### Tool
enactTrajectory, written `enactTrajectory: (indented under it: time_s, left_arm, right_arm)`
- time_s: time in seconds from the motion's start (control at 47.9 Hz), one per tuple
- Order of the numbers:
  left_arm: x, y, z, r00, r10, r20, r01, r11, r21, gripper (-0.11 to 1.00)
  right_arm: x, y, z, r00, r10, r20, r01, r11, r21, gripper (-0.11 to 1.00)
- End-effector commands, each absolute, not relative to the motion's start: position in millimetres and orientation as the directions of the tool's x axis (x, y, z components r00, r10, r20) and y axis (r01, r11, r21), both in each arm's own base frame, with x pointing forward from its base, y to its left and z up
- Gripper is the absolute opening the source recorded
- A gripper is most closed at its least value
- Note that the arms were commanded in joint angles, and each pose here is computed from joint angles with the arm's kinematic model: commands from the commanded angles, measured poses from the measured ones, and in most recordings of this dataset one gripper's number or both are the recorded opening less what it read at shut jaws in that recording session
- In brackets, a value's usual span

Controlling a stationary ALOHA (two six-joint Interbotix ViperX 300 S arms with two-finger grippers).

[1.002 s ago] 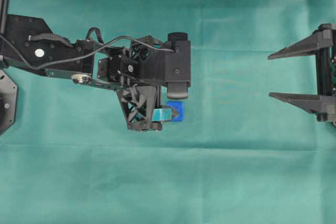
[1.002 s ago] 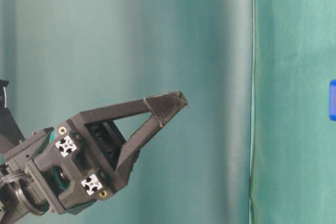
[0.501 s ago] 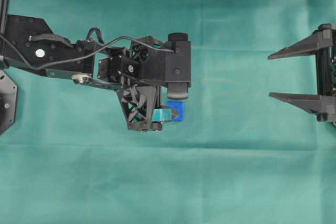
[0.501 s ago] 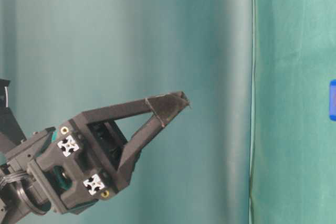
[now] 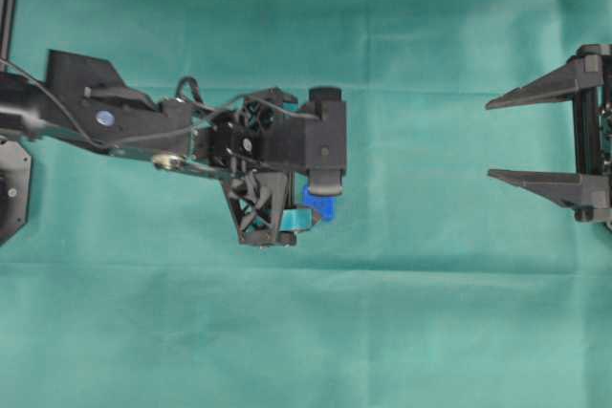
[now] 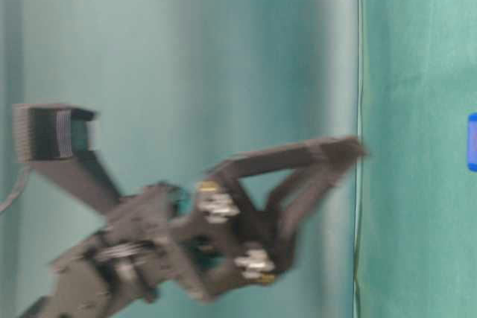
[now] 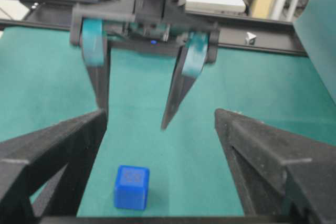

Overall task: Handover the blue block to the right arm after grasping it with the left arm, then place it in the designated position.
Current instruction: 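Lower the left gripper around the blue cube and close it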

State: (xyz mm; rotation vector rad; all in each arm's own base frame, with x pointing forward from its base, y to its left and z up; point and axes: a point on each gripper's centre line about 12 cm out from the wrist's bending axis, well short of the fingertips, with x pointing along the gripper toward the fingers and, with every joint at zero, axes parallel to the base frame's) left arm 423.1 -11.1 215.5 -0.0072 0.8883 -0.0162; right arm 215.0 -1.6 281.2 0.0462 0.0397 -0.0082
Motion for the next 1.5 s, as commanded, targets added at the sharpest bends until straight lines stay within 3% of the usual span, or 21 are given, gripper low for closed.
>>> enactTrajectory:
  time_s: [0.0,0.731,1.273,1.398,1.482]
  left_arm:
    - [427,-15,217,0.653,-0.023,-0.757,0.021,1.000,-0.012,1.00]
    - [436,-14,142,0.638,-0.021,-0.770,0.018,1.000,-0.012,1.00]
    - [438,-13,123,0.623,-0.018,-0.782,0.016,1.000,-0.011,1.00]
    - [439,-13,123,0.625,-0.018,-0.781,0.015,1.000,-0.012,0.97]
    - [439,-13,123,0.623,-0.018,-0.782,0.015,1.000,-0.011,0.89]
  right_arm:
    - [218,-2,290,1.000,-0.009,-0.018,0.009,0.999,0.043,0.94]
    - [219,-2,288,1.000,-0.009,-0.028,0.010,0.999,0.043,0.94]
    - [220,-2,286,0.999,-0.008,-0.035,0.010,0.999,0.043,0.94]
    - [220,-2,286,0.999,-0.008,-0.034,0.010,0.999,0.043,0.94]
    - [220,-2,286,0.999,-0.008,-0.035,0.010,0.999,0.043,0.94]
